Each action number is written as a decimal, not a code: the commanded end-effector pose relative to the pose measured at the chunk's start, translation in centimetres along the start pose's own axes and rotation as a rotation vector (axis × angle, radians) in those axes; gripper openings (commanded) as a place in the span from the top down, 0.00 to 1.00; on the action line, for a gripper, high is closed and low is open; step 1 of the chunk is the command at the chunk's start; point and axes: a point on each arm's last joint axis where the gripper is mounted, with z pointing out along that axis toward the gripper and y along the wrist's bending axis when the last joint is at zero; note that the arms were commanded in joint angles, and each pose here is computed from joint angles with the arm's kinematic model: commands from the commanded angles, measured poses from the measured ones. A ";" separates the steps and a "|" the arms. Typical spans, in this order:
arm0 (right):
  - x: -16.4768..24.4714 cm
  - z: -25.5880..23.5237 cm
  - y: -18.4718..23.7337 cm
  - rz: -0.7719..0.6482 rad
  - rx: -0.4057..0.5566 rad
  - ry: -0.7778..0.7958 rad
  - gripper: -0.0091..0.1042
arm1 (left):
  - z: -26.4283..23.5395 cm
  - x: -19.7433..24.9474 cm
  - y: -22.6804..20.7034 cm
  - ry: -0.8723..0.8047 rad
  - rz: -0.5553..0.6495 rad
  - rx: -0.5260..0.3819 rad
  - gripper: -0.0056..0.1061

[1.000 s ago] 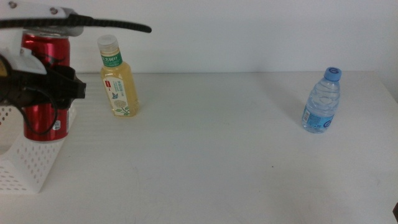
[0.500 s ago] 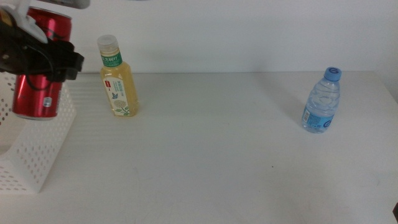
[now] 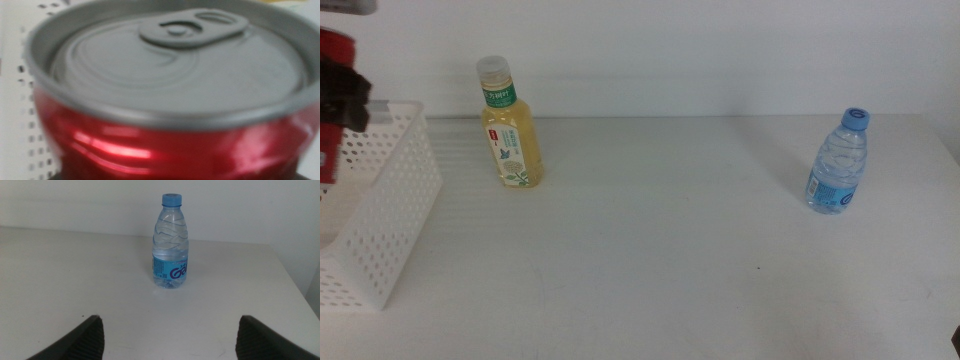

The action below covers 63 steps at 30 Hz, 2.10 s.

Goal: Use arms to grab the bottles and put them into the dustbin to the left of the table.

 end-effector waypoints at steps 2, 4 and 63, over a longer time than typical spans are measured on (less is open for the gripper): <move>-1.1 -0.3 0.0 -0.012 0.007 -0.111 0.30 | -1.8 -1.9 1.9 -0.111 -0.009 -0.031 0.99; -1.1 -0.3 0.0 -0.012 0.007 -0.111 0.30 | -0.9 -2.3 3.0 -0.093 -0.022 -0.035 0.99; -1.1 -0.3 0.0 -0.012 0.007 -0.111 0.30 | 0.4 -2.9 2.4 -0.135 -0.105 0.028 0.14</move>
